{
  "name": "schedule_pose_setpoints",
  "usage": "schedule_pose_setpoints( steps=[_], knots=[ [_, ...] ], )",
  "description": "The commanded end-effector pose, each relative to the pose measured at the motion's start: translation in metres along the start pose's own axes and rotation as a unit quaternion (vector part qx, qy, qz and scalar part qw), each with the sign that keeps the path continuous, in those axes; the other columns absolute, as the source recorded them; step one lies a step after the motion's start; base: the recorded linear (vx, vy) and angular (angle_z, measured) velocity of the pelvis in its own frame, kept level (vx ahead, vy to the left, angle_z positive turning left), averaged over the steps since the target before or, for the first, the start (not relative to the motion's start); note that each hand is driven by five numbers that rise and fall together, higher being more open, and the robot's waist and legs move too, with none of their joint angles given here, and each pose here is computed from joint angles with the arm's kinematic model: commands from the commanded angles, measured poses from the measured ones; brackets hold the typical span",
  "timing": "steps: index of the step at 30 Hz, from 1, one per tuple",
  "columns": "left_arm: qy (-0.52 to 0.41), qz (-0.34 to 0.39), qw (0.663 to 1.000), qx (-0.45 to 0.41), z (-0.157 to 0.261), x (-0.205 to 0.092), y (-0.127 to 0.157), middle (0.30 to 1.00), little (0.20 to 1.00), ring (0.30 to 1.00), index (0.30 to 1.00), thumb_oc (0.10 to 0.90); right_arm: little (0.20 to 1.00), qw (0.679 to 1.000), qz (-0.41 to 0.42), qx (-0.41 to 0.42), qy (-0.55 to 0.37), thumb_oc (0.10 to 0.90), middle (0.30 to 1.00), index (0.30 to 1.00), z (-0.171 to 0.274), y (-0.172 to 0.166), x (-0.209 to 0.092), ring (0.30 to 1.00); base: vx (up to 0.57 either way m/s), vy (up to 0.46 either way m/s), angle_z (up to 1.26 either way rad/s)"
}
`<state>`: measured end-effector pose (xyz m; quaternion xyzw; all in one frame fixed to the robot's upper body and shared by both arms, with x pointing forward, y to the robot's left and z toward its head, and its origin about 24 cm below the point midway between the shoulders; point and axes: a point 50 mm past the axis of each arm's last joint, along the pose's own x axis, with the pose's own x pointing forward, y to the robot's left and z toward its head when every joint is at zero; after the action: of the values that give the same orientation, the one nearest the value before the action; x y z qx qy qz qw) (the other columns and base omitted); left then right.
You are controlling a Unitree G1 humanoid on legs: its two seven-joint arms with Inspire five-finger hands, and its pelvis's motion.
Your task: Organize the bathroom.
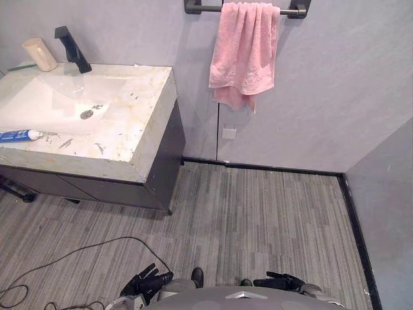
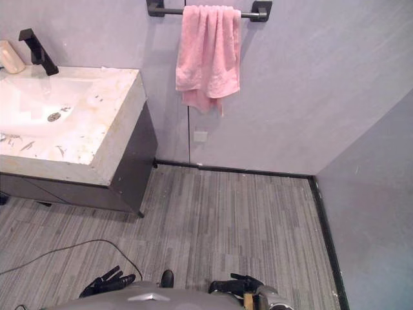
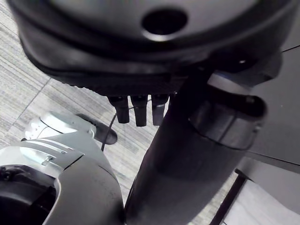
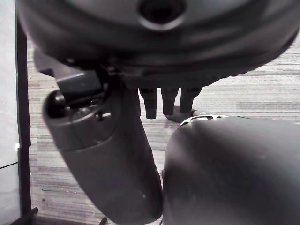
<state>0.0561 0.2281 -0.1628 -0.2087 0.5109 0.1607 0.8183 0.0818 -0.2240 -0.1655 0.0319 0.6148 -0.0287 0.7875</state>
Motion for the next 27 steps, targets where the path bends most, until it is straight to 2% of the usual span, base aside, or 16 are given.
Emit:
schedule_pose_setpoints(
  steps=[1,12,19,27],
  knots=[
    [0.013,0.004,1.000,0.005,-0.002,0.002,0.000,0.900,0.900,0.900,0.900,0.800,0.900,1.000,-0.006,0.002,0.024,0.800,0.900,0.900,-0.008,-0.009,-0.002,0.900,0.00,0.000,0.00],
    [0.026,0.006,0.999,-0.039,-0.006,0.001,0.001,0.900,0.900,0.900,0.900,0.800,0.900,0.998,-0.010,0.031,0.060,0.800,0.900,0.900,-0.018,-0.010,-0.003,0.900,0.01,0.003,0.00],
    [0.075,0.013,0.997,-0.027,-0.016,0.000,0.004,0.900,0.900,0.900,0.900,0.800,0.900,0.995,-0.017,0.035,0.091,0.800,0.900,0.900,-0.026,-0.013,-0.004,0.900,0.03,0.021,0.00],
    [0.123,0.062,0.990,0.012,-0.018,-0.002,0.013,0.900,0.900,0.900,0.900,0.800,0.900,0.997,-0.034,0.031,0.060,0.800,0.900,0.900,-0.015,-0.014,-0.003,0.900,0.04,0.056,-0.07]
  ],
)
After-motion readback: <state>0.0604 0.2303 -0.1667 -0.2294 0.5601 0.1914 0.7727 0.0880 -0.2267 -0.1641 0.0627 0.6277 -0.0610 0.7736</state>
